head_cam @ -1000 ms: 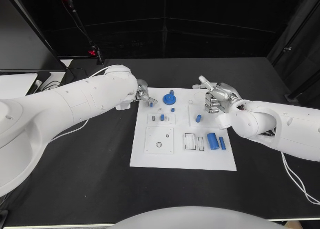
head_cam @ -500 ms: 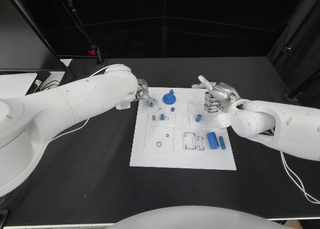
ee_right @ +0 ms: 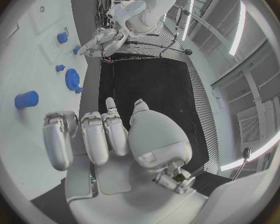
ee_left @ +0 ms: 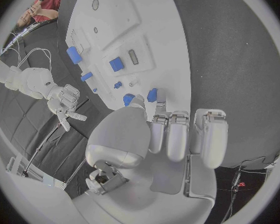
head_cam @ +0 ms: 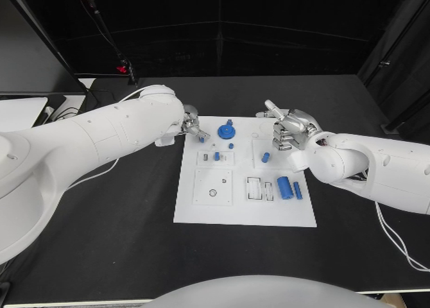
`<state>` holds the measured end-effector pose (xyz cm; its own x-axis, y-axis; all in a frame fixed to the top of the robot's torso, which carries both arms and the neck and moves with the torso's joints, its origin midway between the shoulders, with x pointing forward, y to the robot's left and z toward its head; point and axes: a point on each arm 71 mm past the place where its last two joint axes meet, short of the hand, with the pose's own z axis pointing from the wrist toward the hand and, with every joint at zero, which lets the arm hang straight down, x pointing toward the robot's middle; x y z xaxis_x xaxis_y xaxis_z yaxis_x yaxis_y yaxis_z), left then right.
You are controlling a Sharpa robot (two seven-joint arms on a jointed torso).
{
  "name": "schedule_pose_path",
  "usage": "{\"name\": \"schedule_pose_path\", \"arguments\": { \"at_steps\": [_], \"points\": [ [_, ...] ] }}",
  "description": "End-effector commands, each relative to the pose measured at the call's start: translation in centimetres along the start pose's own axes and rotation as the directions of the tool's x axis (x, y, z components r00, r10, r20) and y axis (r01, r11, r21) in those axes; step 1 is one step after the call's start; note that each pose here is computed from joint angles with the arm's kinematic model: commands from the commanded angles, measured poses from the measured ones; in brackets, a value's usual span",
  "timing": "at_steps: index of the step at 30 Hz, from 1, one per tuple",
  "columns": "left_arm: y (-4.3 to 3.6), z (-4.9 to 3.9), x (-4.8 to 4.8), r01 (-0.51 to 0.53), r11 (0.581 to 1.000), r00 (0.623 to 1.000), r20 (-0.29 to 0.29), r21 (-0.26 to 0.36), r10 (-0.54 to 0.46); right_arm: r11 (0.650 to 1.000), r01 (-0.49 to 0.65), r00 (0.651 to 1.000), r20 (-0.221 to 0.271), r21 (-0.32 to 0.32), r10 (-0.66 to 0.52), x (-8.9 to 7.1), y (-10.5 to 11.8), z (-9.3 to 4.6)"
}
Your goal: Assemble the parts on the task board
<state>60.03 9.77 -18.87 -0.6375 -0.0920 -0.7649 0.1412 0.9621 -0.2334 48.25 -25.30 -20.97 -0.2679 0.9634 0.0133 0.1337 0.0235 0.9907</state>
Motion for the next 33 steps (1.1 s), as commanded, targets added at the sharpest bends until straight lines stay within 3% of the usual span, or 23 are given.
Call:
{"name": "schedule_pose_path", "arguments": {
  "at_steps": [1, 33],
  "points": [
    [-0.14, -0.03, -0.04, 0.002, 1.0, 1.0, -0.007, 0.004, -0.002, 1.0, -0.002, 1.0, -0.003, -0.007, 0.002, 0.12, 0.16, 0.0],
    [-0.54, 0.1, 0.01, 0.006, 1.0, 1.0, 0.006, 0.022, -0.006, 1.0, -0.001, 1.0, -0.001, -0.005, 0.001, 0.11, 0.17, -0.05]
  ]
}}
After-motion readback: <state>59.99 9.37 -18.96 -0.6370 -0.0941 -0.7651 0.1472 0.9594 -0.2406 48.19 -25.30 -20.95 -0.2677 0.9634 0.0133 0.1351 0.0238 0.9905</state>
